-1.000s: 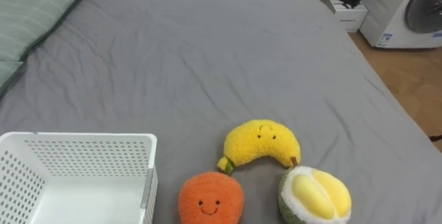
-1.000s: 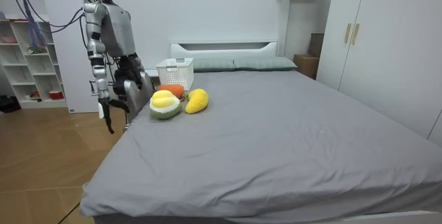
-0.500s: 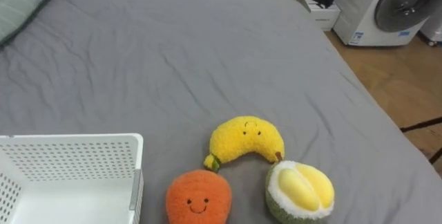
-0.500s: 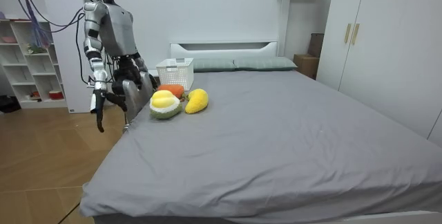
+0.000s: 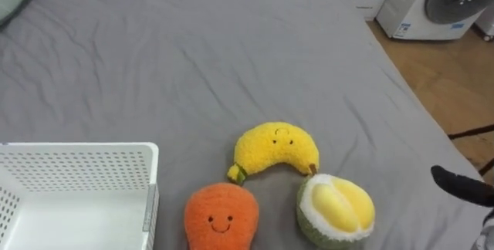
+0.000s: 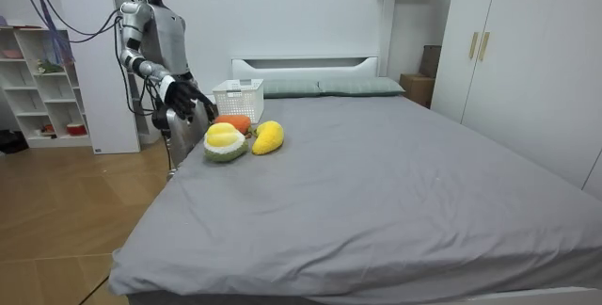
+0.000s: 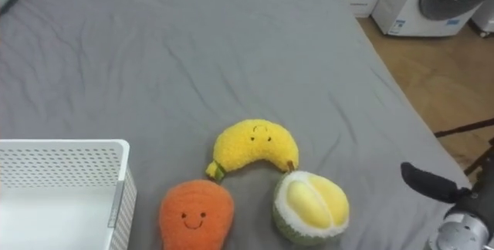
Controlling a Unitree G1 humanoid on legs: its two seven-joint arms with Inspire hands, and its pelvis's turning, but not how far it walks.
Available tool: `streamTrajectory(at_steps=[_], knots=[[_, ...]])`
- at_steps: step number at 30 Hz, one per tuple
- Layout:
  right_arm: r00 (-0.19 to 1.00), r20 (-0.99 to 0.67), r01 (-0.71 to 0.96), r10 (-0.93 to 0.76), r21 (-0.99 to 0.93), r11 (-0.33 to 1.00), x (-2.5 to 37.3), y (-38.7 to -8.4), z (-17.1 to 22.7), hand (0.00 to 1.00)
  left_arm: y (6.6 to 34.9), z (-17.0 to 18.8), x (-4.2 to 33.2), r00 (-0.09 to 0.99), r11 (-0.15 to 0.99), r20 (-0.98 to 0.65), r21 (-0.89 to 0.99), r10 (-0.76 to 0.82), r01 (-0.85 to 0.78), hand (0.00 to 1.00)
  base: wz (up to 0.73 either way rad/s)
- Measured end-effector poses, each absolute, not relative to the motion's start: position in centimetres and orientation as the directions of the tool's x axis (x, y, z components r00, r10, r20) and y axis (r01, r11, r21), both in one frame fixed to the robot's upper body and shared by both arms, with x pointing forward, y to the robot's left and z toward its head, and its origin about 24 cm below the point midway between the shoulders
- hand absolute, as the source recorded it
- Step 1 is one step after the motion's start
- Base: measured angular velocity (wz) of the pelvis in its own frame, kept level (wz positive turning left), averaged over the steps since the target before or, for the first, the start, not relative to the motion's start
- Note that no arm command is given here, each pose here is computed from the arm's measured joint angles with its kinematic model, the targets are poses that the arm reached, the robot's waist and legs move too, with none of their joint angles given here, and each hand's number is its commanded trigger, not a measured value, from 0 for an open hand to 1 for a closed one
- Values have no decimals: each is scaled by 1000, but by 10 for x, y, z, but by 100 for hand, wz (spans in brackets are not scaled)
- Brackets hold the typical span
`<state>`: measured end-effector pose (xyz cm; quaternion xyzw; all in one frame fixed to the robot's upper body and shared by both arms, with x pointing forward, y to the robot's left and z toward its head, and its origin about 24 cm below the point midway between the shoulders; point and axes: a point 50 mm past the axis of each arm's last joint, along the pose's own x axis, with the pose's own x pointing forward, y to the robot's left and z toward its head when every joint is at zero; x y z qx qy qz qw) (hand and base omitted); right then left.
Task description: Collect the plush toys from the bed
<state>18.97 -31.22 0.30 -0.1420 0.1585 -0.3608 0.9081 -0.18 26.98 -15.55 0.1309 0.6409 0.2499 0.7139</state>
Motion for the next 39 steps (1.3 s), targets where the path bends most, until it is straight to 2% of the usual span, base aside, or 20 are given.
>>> streamTrajectory(at_steps=[7,12,24,30,39], knots=[[800,-121,477,-588,-466,745,208,-285,11,0,265,-157,1,67,849,-855,497,514,-178,0,0],[820,-137,439,-556,-471,765,210,-281,9,0,260,-158,2,78,856,-858,491,507,-164,0,2],[881,-294,184,-370,-509,841,209,-266,-12,0,262,-157,0,84,867,-868,473,489,-157,0,0],[841,-456,-12,-291,-553,833,200,-266,-35,0,264,-157,-4,56,870,-876,465,479,-164,0,2],[695,-704,-302,-147,-471,829,182,-257,-68,0,269,-155,-8,24,867,-875,474,483,-152,0,5]])
